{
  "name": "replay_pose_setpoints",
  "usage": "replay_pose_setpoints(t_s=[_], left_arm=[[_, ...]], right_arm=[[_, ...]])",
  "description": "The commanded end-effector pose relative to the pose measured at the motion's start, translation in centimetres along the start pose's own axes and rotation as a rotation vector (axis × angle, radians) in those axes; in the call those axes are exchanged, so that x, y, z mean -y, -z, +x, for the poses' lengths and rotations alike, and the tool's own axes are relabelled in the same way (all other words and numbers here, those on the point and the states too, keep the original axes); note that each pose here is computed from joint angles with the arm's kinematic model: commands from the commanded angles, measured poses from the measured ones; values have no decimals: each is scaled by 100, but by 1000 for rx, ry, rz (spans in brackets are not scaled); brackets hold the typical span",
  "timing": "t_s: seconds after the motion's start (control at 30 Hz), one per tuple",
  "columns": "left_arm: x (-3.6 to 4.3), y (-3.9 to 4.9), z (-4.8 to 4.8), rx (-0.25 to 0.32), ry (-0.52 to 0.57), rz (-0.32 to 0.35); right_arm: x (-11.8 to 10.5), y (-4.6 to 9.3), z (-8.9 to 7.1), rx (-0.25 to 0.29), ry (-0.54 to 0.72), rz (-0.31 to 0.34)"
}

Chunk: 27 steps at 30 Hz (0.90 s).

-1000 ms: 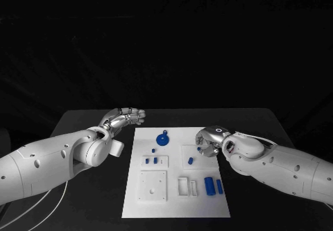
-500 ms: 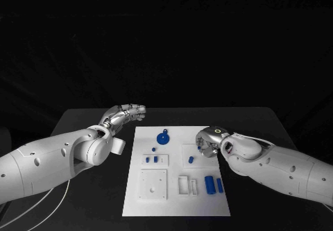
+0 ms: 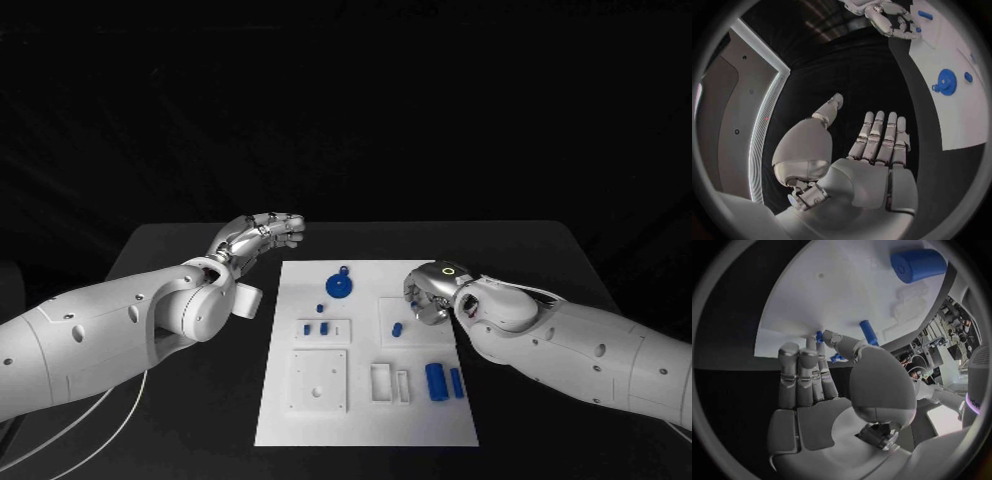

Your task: Assemble the parts on the task board

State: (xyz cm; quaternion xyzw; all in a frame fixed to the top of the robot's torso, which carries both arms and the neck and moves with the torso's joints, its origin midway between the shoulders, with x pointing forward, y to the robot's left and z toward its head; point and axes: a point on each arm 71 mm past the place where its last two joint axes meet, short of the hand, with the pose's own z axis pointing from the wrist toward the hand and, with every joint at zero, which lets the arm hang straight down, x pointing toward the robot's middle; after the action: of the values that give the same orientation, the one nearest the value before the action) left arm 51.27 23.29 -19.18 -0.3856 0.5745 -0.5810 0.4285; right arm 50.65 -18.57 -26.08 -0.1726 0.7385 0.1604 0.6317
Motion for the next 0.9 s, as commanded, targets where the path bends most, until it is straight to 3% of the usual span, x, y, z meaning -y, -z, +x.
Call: replay_pose_setpoints(t_s=[0.03, 0.47, 0.7, 0.9], left_arm=[[27, -6, 16, -3, 9, 20], [28, -5, 16, -8, 12, 22], [45, -6, 46, -40, 49, 44], [55, -10, 19, -19, 47, 63]], right_arm=[[-38, 10, 86, -27, 34, -5], [-38, 5, 101, -28, 67, 4], [-34, 1, 87, -4, 66, 6], [-41, 17, 72, 10, 52, 0]])
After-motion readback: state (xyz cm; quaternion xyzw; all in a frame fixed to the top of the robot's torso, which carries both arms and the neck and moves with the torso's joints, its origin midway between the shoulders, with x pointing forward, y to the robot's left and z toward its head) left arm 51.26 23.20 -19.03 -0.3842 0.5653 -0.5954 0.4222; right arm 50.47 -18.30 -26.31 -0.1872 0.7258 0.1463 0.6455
